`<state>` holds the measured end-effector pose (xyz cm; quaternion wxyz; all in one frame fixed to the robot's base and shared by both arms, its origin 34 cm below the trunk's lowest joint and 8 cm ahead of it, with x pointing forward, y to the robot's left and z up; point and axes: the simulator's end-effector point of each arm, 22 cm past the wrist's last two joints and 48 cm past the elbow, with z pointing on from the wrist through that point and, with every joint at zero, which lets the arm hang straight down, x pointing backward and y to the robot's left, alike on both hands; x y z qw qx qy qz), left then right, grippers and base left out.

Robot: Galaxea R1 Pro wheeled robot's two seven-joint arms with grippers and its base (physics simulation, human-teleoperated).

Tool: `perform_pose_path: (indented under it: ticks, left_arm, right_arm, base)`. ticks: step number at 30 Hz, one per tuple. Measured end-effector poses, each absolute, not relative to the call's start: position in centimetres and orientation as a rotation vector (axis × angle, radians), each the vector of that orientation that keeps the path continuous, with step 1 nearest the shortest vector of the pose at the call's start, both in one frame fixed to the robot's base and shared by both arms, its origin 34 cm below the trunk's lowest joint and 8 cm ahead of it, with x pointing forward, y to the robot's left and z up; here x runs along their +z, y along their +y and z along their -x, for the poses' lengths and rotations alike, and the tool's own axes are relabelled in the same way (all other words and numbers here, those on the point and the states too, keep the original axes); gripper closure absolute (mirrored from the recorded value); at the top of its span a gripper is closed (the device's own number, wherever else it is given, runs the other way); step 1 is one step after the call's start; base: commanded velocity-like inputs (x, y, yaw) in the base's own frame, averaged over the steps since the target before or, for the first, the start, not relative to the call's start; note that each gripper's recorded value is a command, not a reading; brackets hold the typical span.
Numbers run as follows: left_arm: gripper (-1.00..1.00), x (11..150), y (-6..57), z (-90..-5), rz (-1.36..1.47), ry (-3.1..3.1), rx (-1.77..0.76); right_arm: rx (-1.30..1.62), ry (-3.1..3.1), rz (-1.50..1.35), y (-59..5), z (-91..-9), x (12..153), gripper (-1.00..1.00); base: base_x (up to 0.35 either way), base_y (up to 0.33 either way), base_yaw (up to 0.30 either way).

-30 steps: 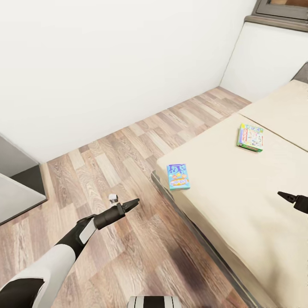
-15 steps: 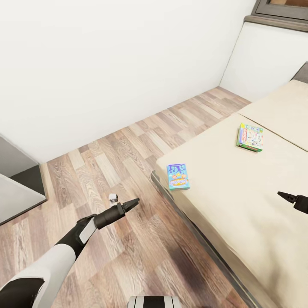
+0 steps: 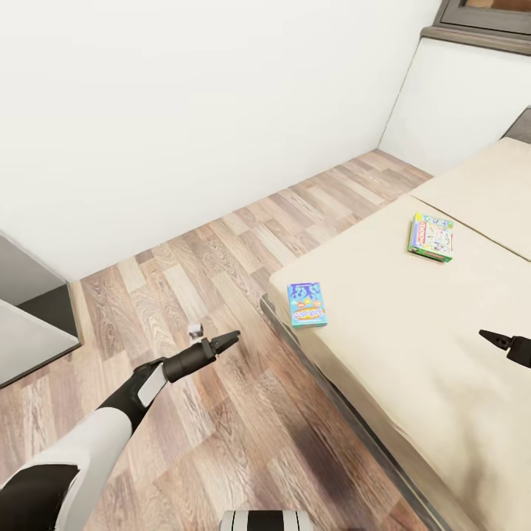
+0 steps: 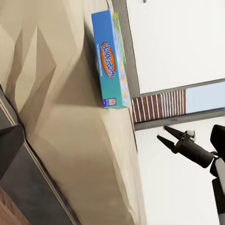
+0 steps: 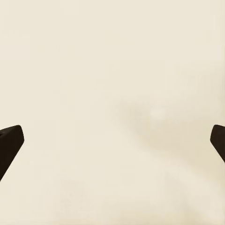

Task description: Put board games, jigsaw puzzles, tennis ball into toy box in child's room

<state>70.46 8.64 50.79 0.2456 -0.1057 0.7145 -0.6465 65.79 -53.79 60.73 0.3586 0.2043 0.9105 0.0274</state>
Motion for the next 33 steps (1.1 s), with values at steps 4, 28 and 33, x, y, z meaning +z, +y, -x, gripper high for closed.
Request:
perform_pose_path:
  ticks: [4, 28, 33]
  left_arm:
    - [-1.0, 51.3, 8.9, -71.8, 0.29, 1.939, -1.75]
    - [-1.0, 51.1, 10.4, -74.3, 0.42, 1.928, -1.705]
    - [-1.0, 51.1, 10.4, -74.3, 0.427, 1.929, -1.705]
  right_arm:
    - [0.07, 2.349, -0.526, -53.8, -65.8, 60.8, -1.0]
    - [0.075, 2.349, -0.526, -53.7, -65.8, 60.7, -1.0]
    - [0.076, 2.349, -0.526, -53.7, -65.8, 60.7, -1.0]
  base:
    - [0.0, 0.0, 0.0]
    - [0.0, 0.0, -0.019]
    - [0.0, 0.0, -0.184]
